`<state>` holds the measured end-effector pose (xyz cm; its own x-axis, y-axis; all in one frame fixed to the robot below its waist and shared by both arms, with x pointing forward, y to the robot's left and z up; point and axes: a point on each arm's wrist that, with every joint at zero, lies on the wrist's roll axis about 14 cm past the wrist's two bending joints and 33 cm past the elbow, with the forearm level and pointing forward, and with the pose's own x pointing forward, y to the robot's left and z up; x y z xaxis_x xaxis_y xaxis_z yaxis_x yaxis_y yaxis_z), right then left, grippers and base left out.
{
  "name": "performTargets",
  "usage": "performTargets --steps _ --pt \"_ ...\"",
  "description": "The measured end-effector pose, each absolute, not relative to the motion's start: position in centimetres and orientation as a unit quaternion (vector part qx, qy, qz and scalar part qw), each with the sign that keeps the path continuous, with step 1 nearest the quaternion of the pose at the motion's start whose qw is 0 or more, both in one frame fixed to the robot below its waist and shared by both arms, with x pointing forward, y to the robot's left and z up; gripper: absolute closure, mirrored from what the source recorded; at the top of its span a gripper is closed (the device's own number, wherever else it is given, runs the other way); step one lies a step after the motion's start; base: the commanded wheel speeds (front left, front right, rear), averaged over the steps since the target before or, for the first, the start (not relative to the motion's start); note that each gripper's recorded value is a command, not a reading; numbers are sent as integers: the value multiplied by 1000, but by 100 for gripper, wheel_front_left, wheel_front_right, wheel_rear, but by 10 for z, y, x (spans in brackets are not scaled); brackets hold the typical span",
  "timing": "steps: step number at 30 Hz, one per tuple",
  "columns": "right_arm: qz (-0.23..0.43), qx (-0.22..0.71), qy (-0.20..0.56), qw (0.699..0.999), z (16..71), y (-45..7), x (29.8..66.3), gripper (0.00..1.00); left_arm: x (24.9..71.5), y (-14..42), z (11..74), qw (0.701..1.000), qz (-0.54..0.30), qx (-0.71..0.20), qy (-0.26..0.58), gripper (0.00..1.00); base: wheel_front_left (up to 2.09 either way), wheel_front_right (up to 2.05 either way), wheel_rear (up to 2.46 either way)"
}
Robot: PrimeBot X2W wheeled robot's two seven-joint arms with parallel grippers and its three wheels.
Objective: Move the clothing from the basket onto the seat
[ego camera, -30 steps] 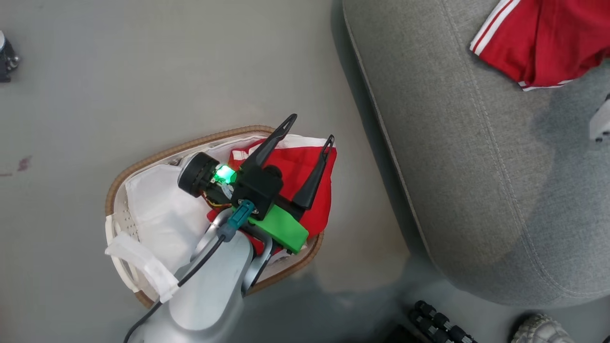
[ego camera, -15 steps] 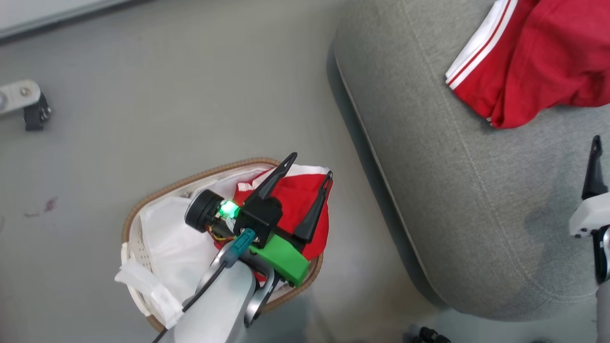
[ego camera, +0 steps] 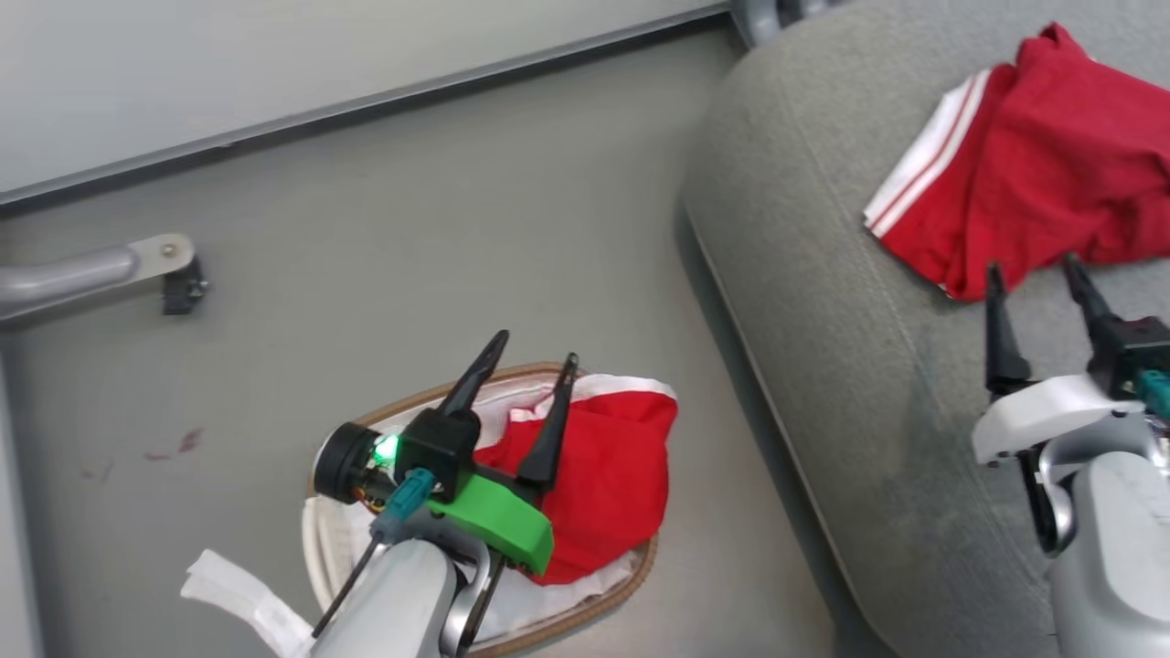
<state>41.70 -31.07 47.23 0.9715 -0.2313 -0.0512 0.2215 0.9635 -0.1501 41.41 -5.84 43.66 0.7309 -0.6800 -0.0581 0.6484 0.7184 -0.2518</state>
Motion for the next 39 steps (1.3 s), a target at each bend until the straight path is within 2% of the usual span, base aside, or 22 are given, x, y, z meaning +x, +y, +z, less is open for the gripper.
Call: performTargets --steps 6,15,27,39 --pt "-34 -41 16 998 474 -247 443 0 427 -4 440 957 -266 -98 67 0 0 0 0" --pt "47 -15 7 999 476 -179 454 0 425 81 438 985 -135 -80 69 0 0 0 0" --pt "72 -3 13 997 475 -156 425 0 391 140 436 993 -48 -76 74 0 0 0 0" --pt "69 11 25 997 468 -156 396 0 356 142 426 991 -39 -92 93 0 0 0 0"
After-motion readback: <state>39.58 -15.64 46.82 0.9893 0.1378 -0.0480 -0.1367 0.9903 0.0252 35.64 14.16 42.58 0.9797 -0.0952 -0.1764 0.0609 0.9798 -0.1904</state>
